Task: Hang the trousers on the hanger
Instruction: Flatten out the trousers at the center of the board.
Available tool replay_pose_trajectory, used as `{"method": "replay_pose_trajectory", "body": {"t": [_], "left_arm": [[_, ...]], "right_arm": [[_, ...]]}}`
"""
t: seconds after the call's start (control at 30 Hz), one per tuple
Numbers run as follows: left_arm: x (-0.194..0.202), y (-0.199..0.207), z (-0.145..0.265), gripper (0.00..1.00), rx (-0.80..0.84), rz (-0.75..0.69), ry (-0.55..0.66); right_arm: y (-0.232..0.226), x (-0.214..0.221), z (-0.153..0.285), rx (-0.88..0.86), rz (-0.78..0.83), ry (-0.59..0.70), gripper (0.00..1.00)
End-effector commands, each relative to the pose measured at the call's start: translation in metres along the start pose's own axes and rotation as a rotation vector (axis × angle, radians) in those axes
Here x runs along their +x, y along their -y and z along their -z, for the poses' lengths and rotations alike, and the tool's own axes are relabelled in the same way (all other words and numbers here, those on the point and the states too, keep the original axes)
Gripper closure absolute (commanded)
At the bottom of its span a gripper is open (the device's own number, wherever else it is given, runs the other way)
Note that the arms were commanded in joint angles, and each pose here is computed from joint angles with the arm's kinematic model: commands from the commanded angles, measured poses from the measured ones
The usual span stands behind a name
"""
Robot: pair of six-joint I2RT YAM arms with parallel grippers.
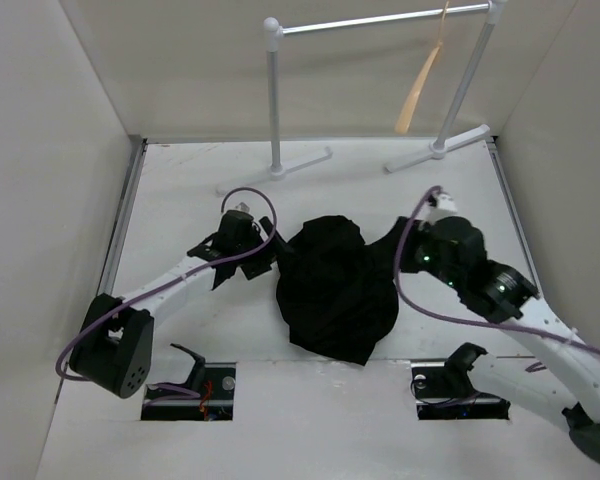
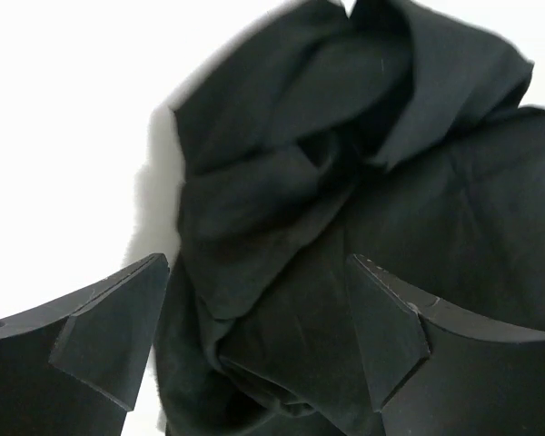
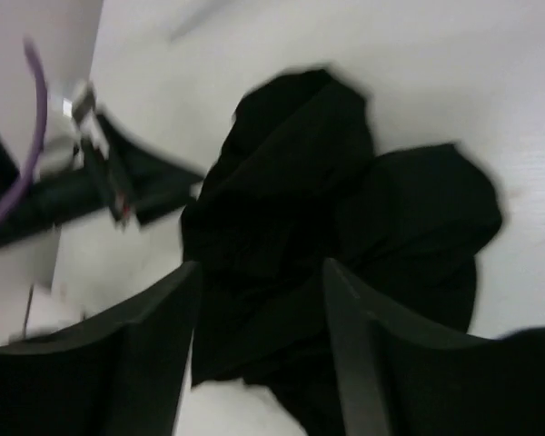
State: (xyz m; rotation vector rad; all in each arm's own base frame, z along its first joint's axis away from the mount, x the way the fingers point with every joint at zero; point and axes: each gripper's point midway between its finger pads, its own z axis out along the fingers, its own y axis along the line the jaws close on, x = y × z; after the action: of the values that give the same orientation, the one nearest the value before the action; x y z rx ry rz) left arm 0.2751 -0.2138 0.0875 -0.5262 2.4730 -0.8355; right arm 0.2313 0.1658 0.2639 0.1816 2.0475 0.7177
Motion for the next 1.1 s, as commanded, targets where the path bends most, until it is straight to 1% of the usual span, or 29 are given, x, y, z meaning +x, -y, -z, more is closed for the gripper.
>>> {"method": "replay_pose_trajectory", "body": {"t": [0.0, 0.1, 0.2, 0.27, 0.37, 0.4, 0.47, 0.53, 0.57, 0.6, 0.63, 0.73, 0.83, 0.93, 0.97, 1.0, 1.07], "left_arm": [[-0.021, 0.000, 0.012, 0.23, 0.033, 0.038, 0.081], [-0.016, -0.016, 0.012, 0.23, 0.010, 0.061, 0.067], [-0.008, -0.025, 0.011, 0.23, -0.006, 0.063, 0.056], [-0.003, -0.030, 0.012, 0.23, -0.015, 0.062, 0.050], [0.003, -0.039, 0.014, 0.23, -0.034, 0.068, 0.042], [0.005, -0.043, 0.015, 0.23, -0.042, 0.071, 0.039], [0.008, -0.049, 0.016, 0.23, -0.054, 0.077, 0.034], [0.010, -0.051, 0.016, 0.23, -0.056, 0.076, 0.032], [0.012, -0.052, 0.015, 0.23, -0.059, 0.075, 0.027], [0.013, -0.052, 0.015, 0.22, -0.060, 0.072, 0.022], [0.014, -0.051, 0.014, 0.22, -0.061, 0.070, 0.021], [0.015, -0.049, 0.011, 0.22, -0.060, 0.064, 0.014], [0.016, -0.046, 0.009, 0.23, -0.057, 0.058, 0.009], [0.023, -0.040, 0.006, 0.24, -0.051, 0.036, -0.012], [0.023, -0.039, 0.005, 0.24, -0.050, 0.034, -0.014], [0.023, -0.038, 0.005, 0.24, -0.046, 0.032, -0.012], [0.020, -0.036, 0.004, 0.24, -0.039, 0.036, -0.003]], "right_arm": [[-0.051, 0.051, -0.013, -0.188, 0.136, -0.180, 0.32], [-0.072, 0.093, -0.029, -0.209, 0.282, -0.307, 0.21], [-0.079, 0.115, -0.054, -0.176, 0.397, -0.375, 0.16], [-0.077, 0.122, -0.071, -0.145, 0.434, -0.396, 0.14], [-0.065, 0.116, -0.100, -0.056, 0.460, -0.373, 0.12], [-0.060, 0.112, -0.108, -0.020, 0.472, -0.359, 0.14], [-0.055, 0.111, -0.117, 0.017, 0.489, -0.354, 0.27], [-0.054, 0.108, -0.121, 0.042, 0.492, -0.341, 0.57], [-0.054, 0.104, -0.120, 0.052, 0.483, -0.321, 0.71], [-0.053, 0.098, -0.118, 0.065, 0.463, -0.296, 0.81], [-0.052, 0.091, -0.114, 0.076, 0.438, -0.272, 0.86], [-0.041, 0.060, -0.096, 0.109, 0.349, -0.171, 0.92], [-0.018, 0.031, -0.070, 0.161, 0.239, -0.072, 0.94], [0.020, 0.000, -0.035, 0.231, 0.087, 0.041, 0.94], [0.028, -0.007, -0.028, 0.244, 0.061, 0.064, 0.93], [0.033, -0.011, -0.022, 0.237, 0.040, 0.075, 0.89], [0.023, -0.009, -0.019, 0.150, 0.067, 0.044, 0.74]]}}
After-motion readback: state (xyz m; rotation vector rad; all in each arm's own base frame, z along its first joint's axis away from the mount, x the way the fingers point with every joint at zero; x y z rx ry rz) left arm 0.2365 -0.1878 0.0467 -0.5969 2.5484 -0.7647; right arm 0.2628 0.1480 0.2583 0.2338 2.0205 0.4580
